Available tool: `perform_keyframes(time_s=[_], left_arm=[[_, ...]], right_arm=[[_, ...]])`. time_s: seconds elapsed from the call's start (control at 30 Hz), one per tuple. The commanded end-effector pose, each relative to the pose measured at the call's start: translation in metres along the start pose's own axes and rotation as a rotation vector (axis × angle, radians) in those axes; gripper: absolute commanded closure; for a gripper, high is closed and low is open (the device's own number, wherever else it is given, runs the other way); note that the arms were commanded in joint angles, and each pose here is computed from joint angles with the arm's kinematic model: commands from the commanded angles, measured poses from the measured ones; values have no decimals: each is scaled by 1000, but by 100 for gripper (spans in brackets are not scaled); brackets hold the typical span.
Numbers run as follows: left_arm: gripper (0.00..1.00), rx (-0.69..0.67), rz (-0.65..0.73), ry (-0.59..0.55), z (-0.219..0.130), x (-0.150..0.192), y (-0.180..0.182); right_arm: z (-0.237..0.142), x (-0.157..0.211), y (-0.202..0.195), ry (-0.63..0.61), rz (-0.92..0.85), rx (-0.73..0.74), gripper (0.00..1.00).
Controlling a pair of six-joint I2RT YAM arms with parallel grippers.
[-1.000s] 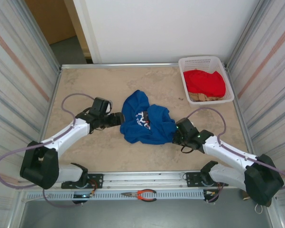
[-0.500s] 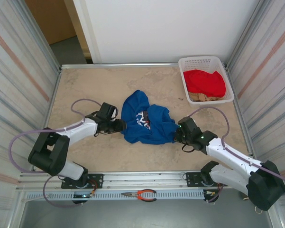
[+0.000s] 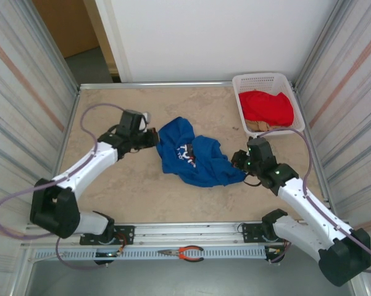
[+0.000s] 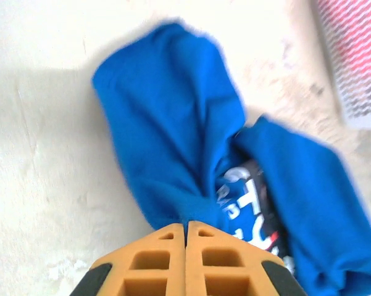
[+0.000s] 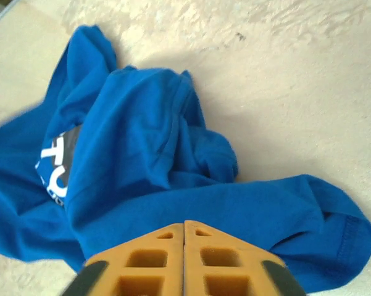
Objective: Fold the inside-out t-shirt
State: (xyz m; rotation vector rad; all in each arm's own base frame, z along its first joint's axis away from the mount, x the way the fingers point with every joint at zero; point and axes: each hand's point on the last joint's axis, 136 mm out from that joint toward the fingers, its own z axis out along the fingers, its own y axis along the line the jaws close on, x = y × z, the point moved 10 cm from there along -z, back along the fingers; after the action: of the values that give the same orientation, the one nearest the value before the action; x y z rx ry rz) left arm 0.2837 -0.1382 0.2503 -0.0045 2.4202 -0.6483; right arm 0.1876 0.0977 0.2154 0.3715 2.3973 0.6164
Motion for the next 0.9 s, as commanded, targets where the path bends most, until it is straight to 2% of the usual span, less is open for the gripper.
perform_keyframes(time_s=[0.0, 0.07, 0.13, 0.3, 0.53, 0.6, 0.63, 0.7, 0.77, 0.87], left_arm=[[100, -17, 30, 50, -15, 4, 3], [100, -21, 33, 54, -18, 6, 5], [100, -29, 30, 56, -19, 9, 8], [100, -38, 13, 60, -20, 15, 16], [100, -39, 9, 73, -16, 20, 19], [100, -41, 0, 77, -14, 22, 21], [100, -43, -5, 78, -13, 23, 22], [100, -46, -29, 74, -11, 23, 27], [100, -34, -63, 64, -11, 21, 34], [100, -20, -119, 28, -19, 8, 47]], right_arm=[[11, 25, -1, 130, -69, 21, 57], [19, 40, 0, 167, -93, 43, 45], [26, 52, -2, 189, -108, 69, 42], [44, 75, -18, 228, -117, 194, 40], [55, 75, -20, 215, -123, 206, 42], [60, 73, -15, 218, -126, 183, 47], [64, 72, -12, 222, -124, 173, 53], [68, 69, -6, 229, -125, 149, 73], [69, 61, 1, 222, -126, 121, 100], [44, 26, 17, 141, -133, 55, 100]])
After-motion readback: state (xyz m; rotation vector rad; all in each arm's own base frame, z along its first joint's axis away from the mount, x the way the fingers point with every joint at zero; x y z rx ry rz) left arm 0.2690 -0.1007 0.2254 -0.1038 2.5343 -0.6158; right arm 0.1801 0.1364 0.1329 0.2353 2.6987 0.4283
